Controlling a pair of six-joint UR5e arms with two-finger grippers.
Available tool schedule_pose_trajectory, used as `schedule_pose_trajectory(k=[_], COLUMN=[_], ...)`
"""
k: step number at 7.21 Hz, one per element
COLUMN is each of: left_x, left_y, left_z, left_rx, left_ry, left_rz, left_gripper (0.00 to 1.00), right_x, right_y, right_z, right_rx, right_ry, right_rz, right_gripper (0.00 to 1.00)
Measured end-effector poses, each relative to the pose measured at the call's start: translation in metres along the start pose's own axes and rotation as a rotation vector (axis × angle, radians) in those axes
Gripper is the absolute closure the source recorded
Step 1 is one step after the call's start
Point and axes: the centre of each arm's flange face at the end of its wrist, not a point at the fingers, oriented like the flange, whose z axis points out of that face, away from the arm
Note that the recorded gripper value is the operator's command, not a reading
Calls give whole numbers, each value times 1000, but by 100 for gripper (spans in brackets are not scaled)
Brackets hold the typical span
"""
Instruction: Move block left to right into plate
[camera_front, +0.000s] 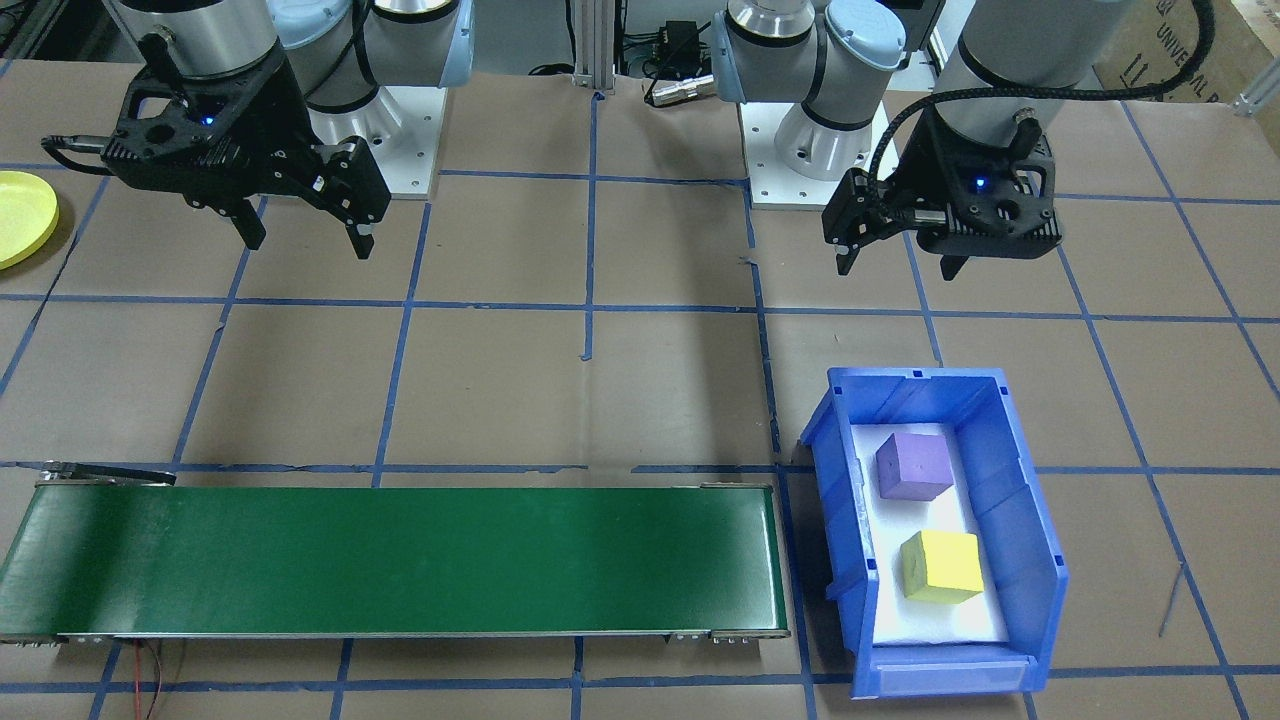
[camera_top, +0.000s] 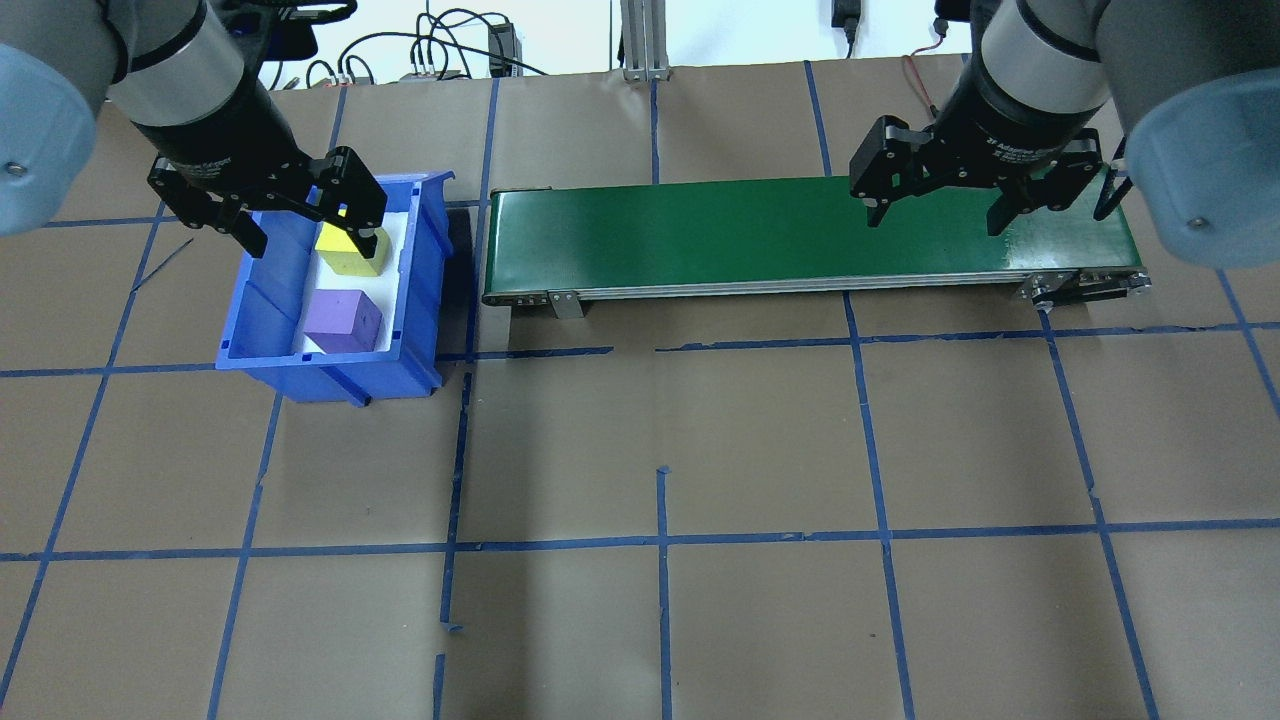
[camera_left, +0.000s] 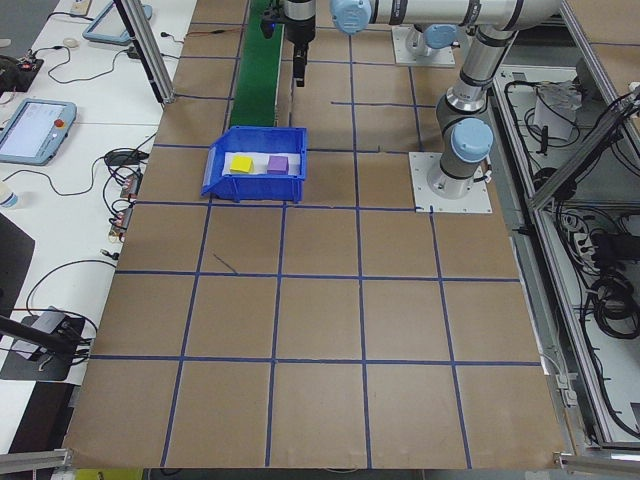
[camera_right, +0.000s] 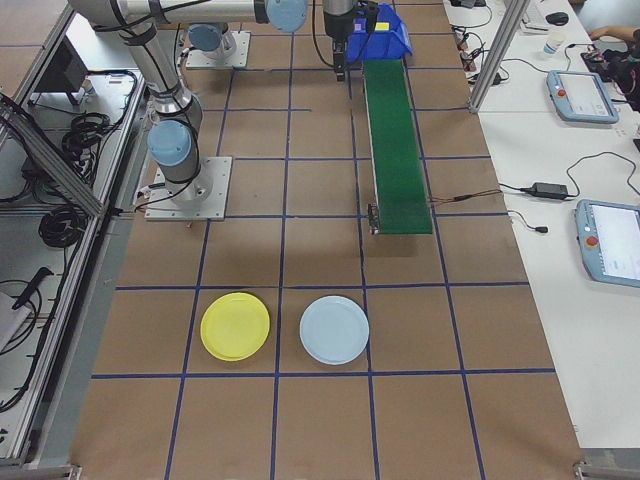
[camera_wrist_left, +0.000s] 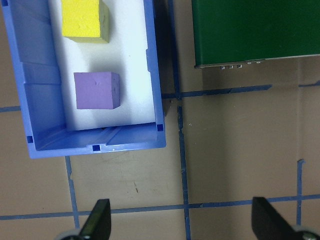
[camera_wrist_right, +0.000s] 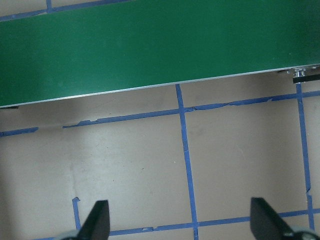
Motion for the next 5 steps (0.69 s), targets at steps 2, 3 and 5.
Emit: schedule_pose_trajectory(k=[2, 3, 5], left_x=[-5, -5, -6], left_y=[0, -1, -1], left_z=[1, 0, -3], left_rx=[-3, -1, 3], left_ry=[0, 0, -1], left_rz=[-12, -13, -15], left_gripper=[0, 0, 0], right_x=[0, 0, 0], right_y=[0, 0, 1], right_z=[1, 1, 2], right_rx=[-1, -2, -4], right_ry=[0, 0, 1], right_rz=[0, 0, 0], right_gripper=[0, 0, 0])
